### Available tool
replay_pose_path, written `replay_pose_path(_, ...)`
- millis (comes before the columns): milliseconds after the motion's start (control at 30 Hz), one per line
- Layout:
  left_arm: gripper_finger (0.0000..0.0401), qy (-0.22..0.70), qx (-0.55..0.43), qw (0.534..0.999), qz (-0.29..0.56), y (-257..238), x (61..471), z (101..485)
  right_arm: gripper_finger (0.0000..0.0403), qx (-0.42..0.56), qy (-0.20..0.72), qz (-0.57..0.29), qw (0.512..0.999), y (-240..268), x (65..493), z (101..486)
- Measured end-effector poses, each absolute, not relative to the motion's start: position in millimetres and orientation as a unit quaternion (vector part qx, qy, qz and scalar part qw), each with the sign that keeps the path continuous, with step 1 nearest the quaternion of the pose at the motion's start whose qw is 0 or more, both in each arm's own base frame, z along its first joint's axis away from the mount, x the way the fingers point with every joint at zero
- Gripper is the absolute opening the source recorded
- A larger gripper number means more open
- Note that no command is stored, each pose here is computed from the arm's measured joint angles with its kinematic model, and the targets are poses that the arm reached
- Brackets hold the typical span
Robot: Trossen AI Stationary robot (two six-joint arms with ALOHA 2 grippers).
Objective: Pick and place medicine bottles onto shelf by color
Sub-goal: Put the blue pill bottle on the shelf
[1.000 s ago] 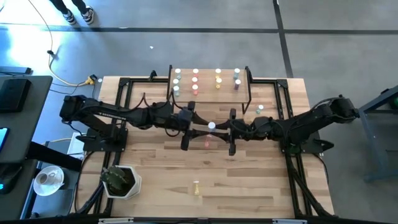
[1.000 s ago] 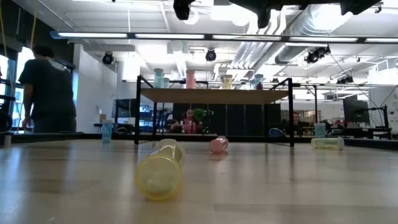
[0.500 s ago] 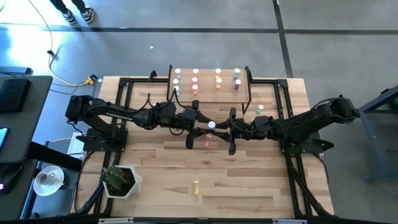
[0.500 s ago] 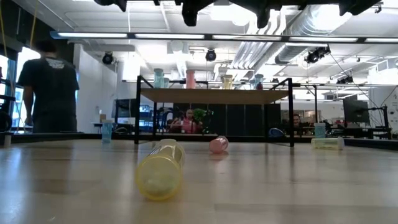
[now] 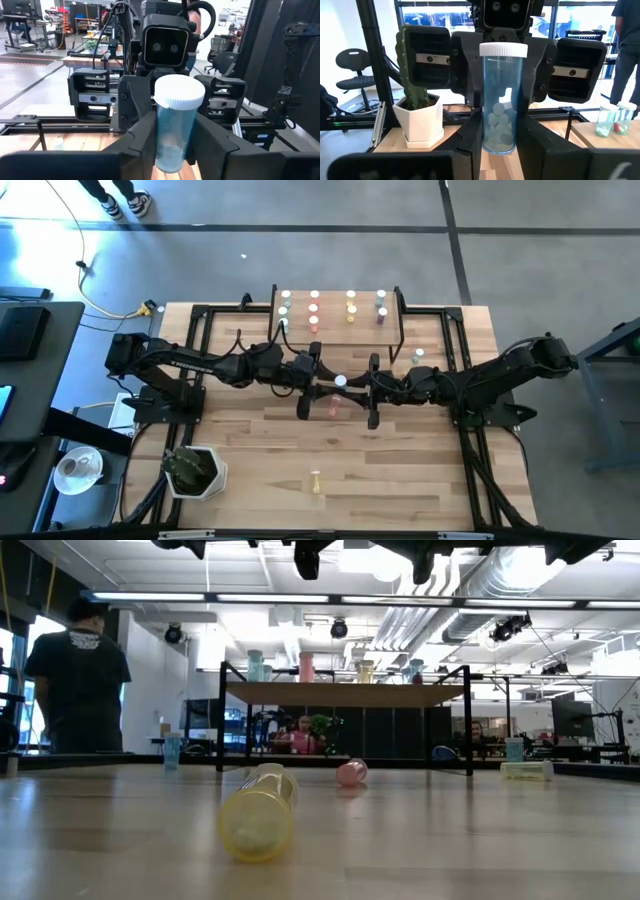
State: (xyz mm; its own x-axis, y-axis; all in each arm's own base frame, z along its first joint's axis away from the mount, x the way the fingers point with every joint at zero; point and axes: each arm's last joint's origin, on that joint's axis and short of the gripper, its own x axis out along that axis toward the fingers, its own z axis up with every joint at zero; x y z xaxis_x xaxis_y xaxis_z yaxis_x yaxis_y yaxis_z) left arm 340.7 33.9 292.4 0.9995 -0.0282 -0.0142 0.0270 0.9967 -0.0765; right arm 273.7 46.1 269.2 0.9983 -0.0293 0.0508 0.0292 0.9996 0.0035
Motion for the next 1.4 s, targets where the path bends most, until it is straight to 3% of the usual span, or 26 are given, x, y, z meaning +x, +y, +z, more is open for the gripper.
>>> replay_pose_path(133, 0.0079, 0.008, -0.038, 0.999, -0.014, 33.9, 340.7, 292.4, 0.0079, 0.002, -0.025, -0.015, 1.0, 46.1, 273.7, 269.2)
replay_pose_path(433, 0.0087, 0.008, -0.038, 0.999, -0.014, 33.9, 340.6, 292.4, 0.0083, 0.002, -0.025, -0.015, 1.0, 46.1, 273.7, 269.2)
replay_pose_path(767, 0.0087, 0.029, -0.01, 0.999, 0.009, 35.1, 340.3, 288.6, 0.017, 0.024, 0.009, -0.033, 0.999, 44.8, 272.2, 263.8)
replay_pose_path(900, 0.0087, 0.056, 0.007, 0.998, 0.038, 38.3, 339.7, 283.7, 0.0186, 0.038, 0.028, -0.038, 0.998, 43.0, 264.3, 267.3)
replay_pose_path(1167, 0.0087, 0.129, 0.004, 0.989, 0.067, 50.3, 335.5, 269.7, 0.0188, 0.053, 0.029, -0.088, 0.994, 34.5, 234.5, 288.9)
replay_pose_path(1400, 0.0087, 0.177, -0.009, 0.982, 0.071, 52.5, 332.2, 260.7, 0.0189, -0.004, -0.001, -0.105, 0.994, 25.7, 222.9, 337.7)
